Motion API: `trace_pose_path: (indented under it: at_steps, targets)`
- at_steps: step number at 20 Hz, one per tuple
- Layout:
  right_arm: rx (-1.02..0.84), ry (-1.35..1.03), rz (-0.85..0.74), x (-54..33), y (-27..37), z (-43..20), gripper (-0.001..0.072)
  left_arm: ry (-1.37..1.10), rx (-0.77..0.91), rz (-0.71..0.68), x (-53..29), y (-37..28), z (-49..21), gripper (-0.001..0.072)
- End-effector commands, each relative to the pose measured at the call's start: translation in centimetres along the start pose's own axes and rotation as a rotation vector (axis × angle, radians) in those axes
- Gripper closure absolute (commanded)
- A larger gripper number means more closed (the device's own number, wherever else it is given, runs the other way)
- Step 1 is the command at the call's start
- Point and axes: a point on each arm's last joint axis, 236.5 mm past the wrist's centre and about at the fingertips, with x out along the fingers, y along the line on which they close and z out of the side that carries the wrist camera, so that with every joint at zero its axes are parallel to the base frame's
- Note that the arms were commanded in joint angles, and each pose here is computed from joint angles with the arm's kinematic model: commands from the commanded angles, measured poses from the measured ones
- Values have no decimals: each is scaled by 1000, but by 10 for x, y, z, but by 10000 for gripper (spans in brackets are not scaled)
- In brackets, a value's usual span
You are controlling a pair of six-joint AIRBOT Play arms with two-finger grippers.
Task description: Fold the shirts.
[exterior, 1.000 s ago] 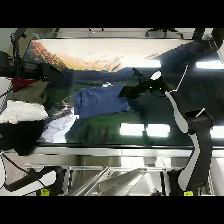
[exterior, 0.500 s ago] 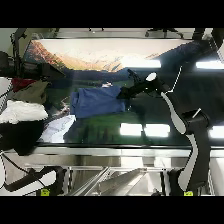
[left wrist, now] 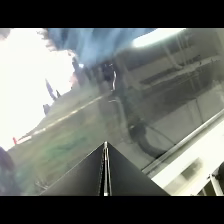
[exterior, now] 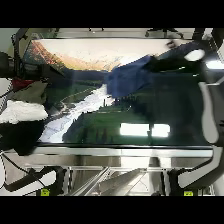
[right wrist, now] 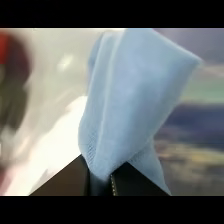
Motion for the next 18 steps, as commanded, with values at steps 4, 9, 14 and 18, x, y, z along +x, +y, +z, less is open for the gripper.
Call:
trace_pose_path:
  at_steps: [4, 9, 14, 18]
  targets:
    - [296, -189, -509, -209, -177, 8, 694, 9, -1, -3, 0, -1, -2, 695]
    - [571, -209, -618, -254, -270, -96, 694, 8, -1, -3, 0, 0, -2, 695]
    - [781, -203, -681, -244, -312, -218, 690, 7, -1, -3, 0, -1, -2, 695]
    - [813, -190, -741, -261, -315, -248, 302, 7, -2, -4, 0, -1, -2, 695]
